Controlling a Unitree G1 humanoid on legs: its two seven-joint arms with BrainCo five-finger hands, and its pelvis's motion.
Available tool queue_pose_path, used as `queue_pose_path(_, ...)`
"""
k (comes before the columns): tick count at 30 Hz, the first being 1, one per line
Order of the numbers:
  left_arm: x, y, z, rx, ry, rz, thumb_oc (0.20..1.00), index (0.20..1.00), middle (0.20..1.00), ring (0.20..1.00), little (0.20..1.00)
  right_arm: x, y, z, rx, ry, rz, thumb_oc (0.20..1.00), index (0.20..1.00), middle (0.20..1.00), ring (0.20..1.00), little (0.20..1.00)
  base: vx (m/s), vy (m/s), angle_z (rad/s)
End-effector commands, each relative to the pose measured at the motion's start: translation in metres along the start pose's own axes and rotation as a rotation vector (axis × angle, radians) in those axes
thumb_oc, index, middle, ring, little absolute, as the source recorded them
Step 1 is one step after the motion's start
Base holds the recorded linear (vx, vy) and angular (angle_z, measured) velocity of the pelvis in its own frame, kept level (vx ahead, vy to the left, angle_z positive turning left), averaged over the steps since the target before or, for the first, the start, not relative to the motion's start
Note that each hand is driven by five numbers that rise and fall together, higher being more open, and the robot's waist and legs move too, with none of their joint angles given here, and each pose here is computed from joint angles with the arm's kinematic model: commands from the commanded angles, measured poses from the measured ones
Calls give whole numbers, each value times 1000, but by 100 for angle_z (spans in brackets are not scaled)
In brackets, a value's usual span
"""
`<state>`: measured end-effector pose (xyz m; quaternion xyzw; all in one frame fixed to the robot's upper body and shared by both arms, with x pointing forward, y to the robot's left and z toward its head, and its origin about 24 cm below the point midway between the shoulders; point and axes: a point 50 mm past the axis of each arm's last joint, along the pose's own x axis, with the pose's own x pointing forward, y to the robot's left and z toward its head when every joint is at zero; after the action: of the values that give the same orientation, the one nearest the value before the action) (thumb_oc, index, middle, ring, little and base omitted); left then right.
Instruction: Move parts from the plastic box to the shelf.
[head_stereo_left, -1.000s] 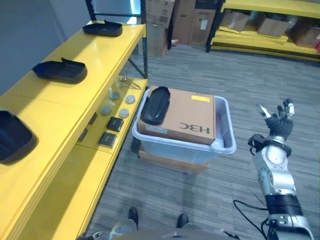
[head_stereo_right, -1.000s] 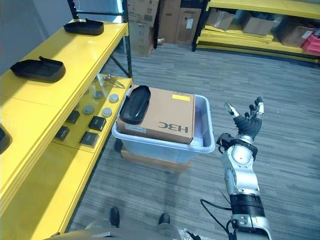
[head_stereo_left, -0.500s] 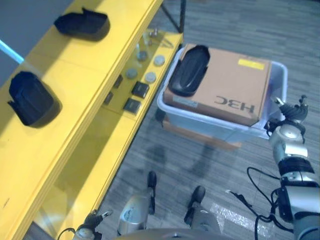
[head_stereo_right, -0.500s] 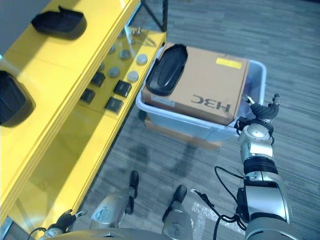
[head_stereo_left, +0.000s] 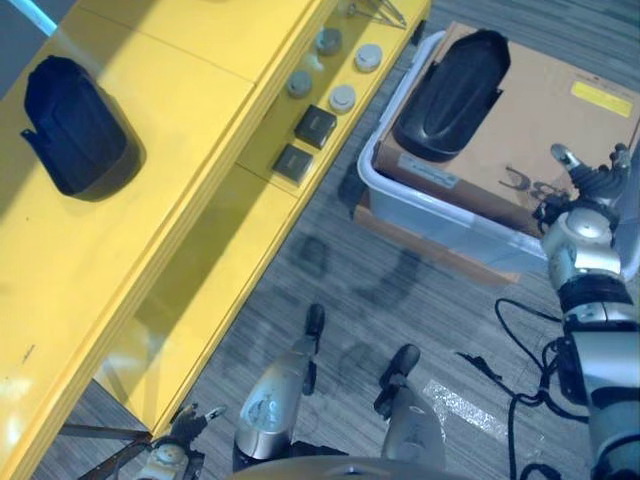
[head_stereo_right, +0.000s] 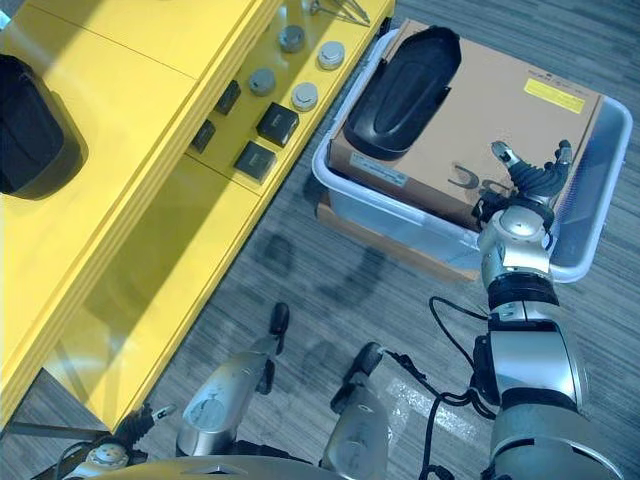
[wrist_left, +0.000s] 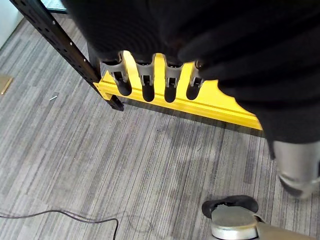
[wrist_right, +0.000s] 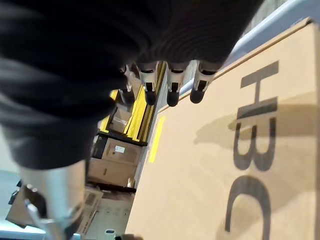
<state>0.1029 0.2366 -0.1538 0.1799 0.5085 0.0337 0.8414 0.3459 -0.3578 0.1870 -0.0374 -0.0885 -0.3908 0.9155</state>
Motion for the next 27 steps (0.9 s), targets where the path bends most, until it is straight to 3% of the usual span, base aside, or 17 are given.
queue_pose_path(1, -2, 23, -16, 22, 49, 41, 1000, 1000, 1000, 1000, 1000, 7, -4, 26, -13, -94, 28, 1000, 1000, 1000, 1000, 1000, 9, 69, 7)
queue_pose_path(9, -2, 23, -15, 13, 38, 32, 1000, 1000, 1000, 1000, 1000, 8, 6, 25, -30, -62, 32, 1000, 1000, 1000, 1000, 1000, -1, 51, 7)
queue_pose_path(17, -1, 21, -9, 23, 5, 21, 1000, 1000, 1000, 1000, 1000, 16, -6, 27, -391, -58, -180, 1000, 1000, 1000, 1000, 1000, 9, 43, 6)
queue_pose_path(27, -1, 32, -5, 22, -30, 34, 1000, 1000, 1000, 1000, 1000, 21, 0, 50, -398, -103, -190, 1000, 1000, 1000, 1000, 1000, 28, 32, 11)
